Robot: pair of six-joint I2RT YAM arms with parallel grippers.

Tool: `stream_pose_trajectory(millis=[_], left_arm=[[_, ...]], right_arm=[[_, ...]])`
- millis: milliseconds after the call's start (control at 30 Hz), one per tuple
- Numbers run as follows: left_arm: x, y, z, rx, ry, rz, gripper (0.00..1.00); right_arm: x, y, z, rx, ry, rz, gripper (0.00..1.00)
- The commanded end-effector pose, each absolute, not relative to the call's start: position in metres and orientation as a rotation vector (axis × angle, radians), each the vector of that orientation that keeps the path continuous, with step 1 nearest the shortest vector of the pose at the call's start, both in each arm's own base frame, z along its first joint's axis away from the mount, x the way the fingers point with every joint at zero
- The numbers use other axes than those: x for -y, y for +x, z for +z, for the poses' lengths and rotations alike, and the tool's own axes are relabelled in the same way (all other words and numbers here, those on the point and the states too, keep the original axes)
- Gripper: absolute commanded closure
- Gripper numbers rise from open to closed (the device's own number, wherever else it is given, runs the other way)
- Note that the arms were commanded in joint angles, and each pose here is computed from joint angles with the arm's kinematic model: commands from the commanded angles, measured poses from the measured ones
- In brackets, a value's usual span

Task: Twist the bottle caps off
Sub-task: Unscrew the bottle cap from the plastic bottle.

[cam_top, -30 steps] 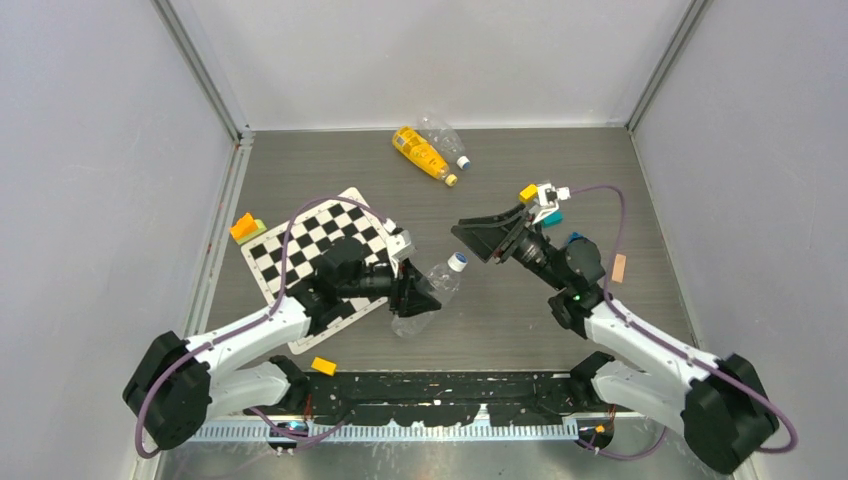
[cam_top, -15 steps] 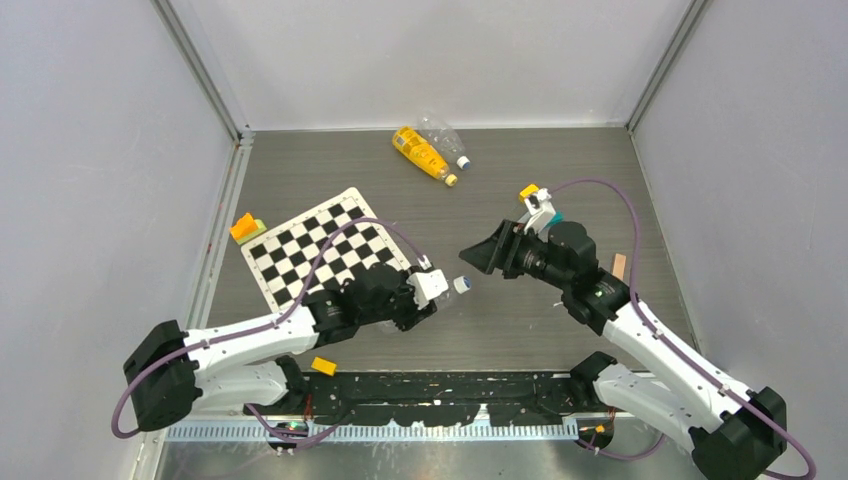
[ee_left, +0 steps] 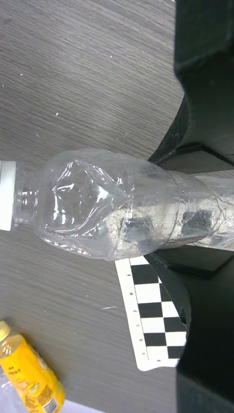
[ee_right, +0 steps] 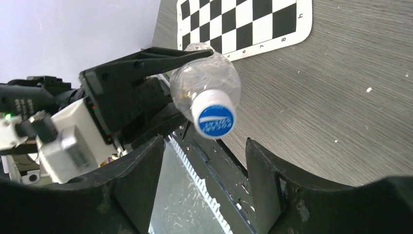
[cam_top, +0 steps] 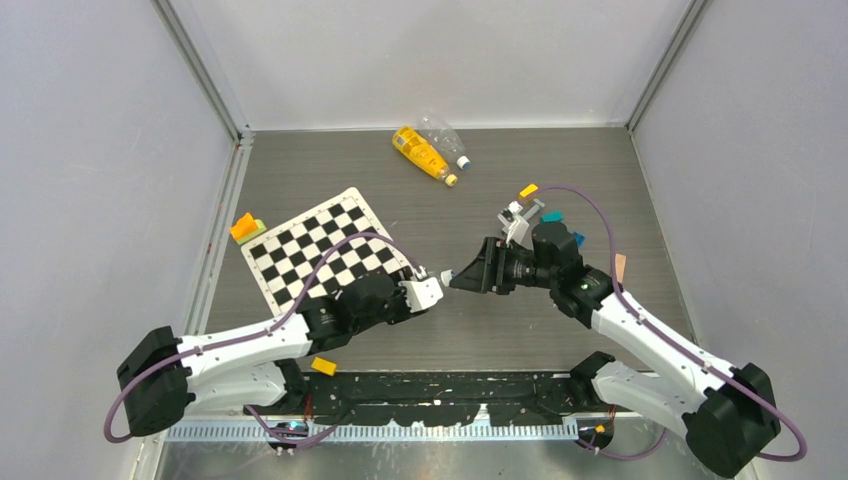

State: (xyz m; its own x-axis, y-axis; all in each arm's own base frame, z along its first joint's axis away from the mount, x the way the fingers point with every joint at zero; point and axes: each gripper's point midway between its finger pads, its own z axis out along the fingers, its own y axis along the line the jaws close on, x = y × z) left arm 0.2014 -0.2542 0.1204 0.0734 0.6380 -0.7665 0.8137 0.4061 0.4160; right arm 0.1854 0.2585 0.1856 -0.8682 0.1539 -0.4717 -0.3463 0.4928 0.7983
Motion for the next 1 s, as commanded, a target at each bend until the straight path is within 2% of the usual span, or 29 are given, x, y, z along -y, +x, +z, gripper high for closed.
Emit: stream_pose_trajectory(millis=[0, 100, 167, 400, 433, 500, 700, 800, 967], left_arm=[[0.265, 0.204, 0.147, -1.518, 1.259, -0.244, 0.96], [0.266, 0.202, 0.149, -1.506, 1.257, -0.261, 0.97], [0.266, 0.201, 0.150, -1.500, 1.255, -0.269, 0.96], [0.260, 0.197, 0.152, -1.491, 1.243, -0.279, 0.97], [0.260, 0.197, 0.152, -1.491, 1.243, -0.280, 0.97], [0.259, 0.196, 0.153, -1.491, 1.241, -0.279, 0.97], [0.259, 0.196, 0.154, -1.495, 1.229, -0.288, 0.97], [0.259, 0.195, 0.153, -1.500, 1.233, -0.291, 0.97], [0.259, 0.194, 0.152, -1.505, 1.237, -0.298, 0.97]], right_arm=[[-0.275, 0.199, 0.197, -2.188, -0.153, 1.460, 0.33], [-0.279, 0.210, 0.195, -2.181, -0.098, 1.462, 0.38], [-0.282, 0.212, 0.194, -2.180, -0.097, 1.479, 0.46], [-0.280, 0.213, 0.194, -2.170, -0.090, 1.469, 0.52], [-0.280, 0.212, 0.193, -2.171, -0.091, 1.467, 0.60], [-0.279, 0.211, 0.194, -2.166, -0.095, 1.468, 0.63], [-0.283, 0.196, 0.200, -2.141, -0.185, 1.548, 0.62], [-0.280, 0.194, 0.198, -2.143, -0.203, 1.534, 0.50], [-0.277, 0.195, 0.201, -2.128, -0.195, 1.508, 0.48]])
